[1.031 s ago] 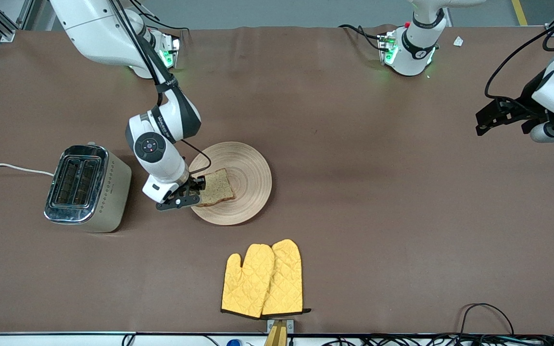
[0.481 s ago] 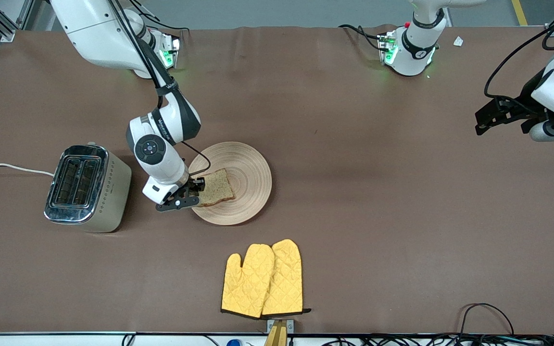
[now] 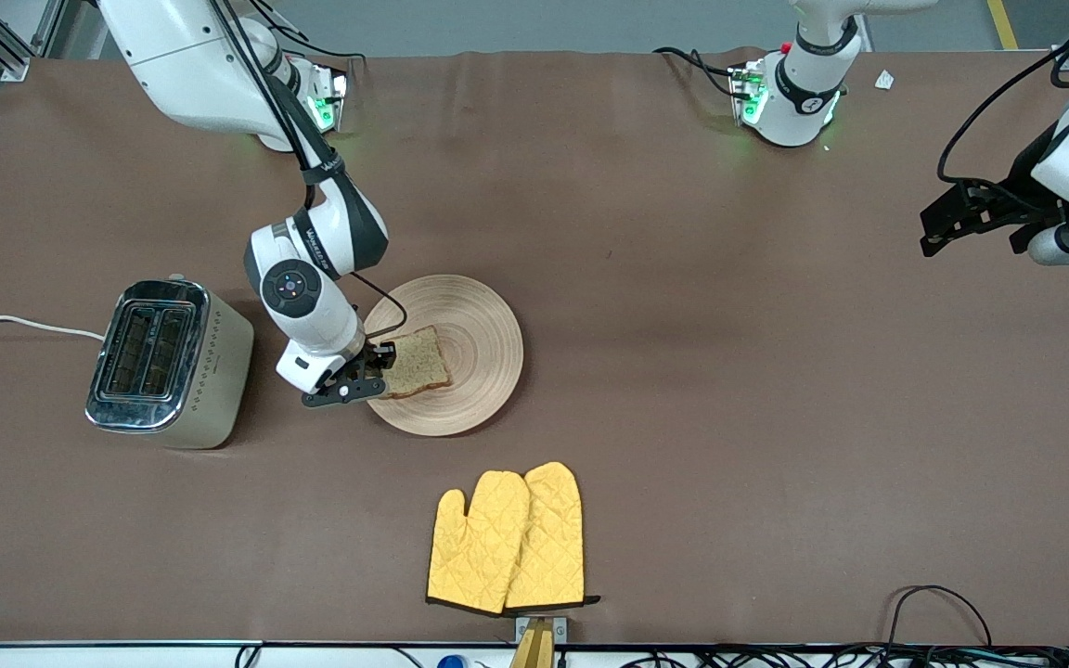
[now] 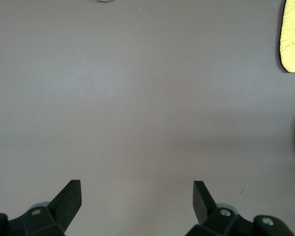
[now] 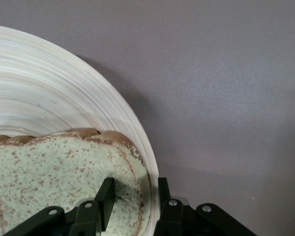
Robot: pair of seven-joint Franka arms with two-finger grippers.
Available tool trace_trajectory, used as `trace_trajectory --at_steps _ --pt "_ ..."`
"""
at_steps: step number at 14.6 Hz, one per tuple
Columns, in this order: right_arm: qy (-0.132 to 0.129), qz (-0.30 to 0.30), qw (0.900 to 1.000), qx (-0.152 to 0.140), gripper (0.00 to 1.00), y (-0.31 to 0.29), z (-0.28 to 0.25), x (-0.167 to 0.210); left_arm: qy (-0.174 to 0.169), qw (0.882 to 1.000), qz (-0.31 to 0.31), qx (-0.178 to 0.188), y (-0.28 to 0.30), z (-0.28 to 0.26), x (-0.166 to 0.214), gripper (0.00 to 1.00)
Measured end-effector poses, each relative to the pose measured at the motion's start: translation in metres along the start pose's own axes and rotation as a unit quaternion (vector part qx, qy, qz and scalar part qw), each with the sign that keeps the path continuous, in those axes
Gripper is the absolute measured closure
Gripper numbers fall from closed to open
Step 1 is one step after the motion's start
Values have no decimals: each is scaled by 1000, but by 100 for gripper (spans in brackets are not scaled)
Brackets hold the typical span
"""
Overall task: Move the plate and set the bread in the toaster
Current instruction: 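Lower the right gripper and grasp the bread slice on the plate, then lift the bread with the right gripper and carry it over the toaster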
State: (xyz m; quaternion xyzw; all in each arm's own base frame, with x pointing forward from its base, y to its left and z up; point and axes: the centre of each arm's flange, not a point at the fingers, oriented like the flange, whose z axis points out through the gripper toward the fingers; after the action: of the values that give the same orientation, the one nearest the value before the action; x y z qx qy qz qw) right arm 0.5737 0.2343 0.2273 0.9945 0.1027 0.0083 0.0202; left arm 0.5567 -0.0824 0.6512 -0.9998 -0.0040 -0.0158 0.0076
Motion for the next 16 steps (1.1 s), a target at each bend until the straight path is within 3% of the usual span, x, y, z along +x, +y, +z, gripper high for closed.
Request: trace_trajectory --at_steps 6,9,16 --pt "0 -1 1000 0 68 -1 0 0 0 1000 -1 0 -1 0 0 0" --pt "0 -1 1000 0 94 -1 0 0 0 1000 -1 0 -1 0 0 0" --pt "-3 9 1000 0 96 -2 -2 0 0 1000 0 0 0 0 0 0"
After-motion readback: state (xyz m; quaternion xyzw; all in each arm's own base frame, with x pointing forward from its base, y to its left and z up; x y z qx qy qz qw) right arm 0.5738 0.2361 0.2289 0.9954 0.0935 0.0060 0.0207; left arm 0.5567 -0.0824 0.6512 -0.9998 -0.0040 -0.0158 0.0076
